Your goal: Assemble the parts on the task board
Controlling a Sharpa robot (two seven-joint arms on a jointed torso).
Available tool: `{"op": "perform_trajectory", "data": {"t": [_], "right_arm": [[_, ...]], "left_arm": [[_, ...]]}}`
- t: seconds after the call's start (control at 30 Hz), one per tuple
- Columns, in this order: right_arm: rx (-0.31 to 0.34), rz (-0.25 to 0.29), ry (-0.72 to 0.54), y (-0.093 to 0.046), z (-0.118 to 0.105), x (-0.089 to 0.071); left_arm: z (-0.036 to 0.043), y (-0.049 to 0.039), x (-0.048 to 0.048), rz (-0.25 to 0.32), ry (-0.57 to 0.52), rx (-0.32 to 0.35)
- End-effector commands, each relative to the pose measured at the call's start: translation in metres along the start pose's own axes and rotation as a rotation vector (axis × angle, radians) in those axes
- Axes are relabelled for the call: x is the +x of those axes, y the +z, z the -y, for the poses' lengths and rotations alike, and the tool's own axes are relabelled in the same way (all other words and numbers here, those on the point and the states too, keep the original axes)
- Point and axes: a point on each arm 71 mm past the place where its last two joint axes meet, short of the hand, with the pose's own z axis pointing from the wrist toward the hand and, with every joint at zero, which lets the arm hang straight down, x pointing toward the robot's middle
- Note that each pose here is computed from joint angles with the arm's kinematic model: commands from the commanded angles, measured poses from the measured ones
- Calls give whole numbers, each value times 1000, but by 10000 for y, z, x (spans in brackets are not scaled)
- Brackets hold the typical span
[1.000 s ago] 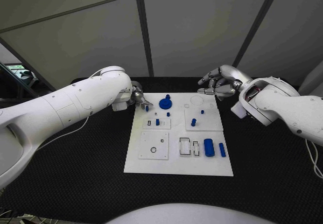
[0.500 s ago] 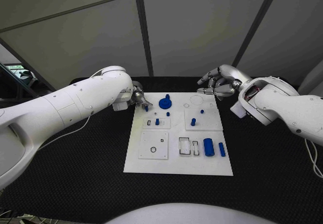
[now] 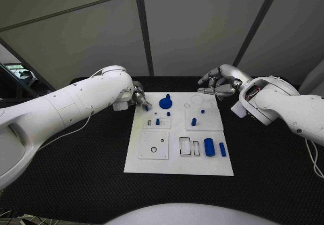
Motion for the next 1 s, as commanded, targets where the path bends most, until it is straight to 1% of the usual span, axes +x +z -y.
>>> {"op": "perform_trajectory", "data": {"t": [0.03, 0.3, 0.5, 0.73, 0.97, 1.0], "right_arm": [[-6, -3, -3, 5, -13, -2], [-6, -3, -3, 7, -11, -3], [-4, -1, -4, 7, -4, -8], [-2, 1, -4, 7, 9, -15], [-1, 2, -5, 6, 16, -19], [-1, 2, -5, 6, 18, -20]], "left_arm": [[12, -5, -5, -7, 12, 12], [-7, -14, -21, 8, -13, 21], [-40, -58, -37, 25, -68, 52], [-85, -162, -41, 41, -134, 93], [-95, -322, 3, 52, -184, 134], [-96, -358, 21, 55, -188, 140]]}}
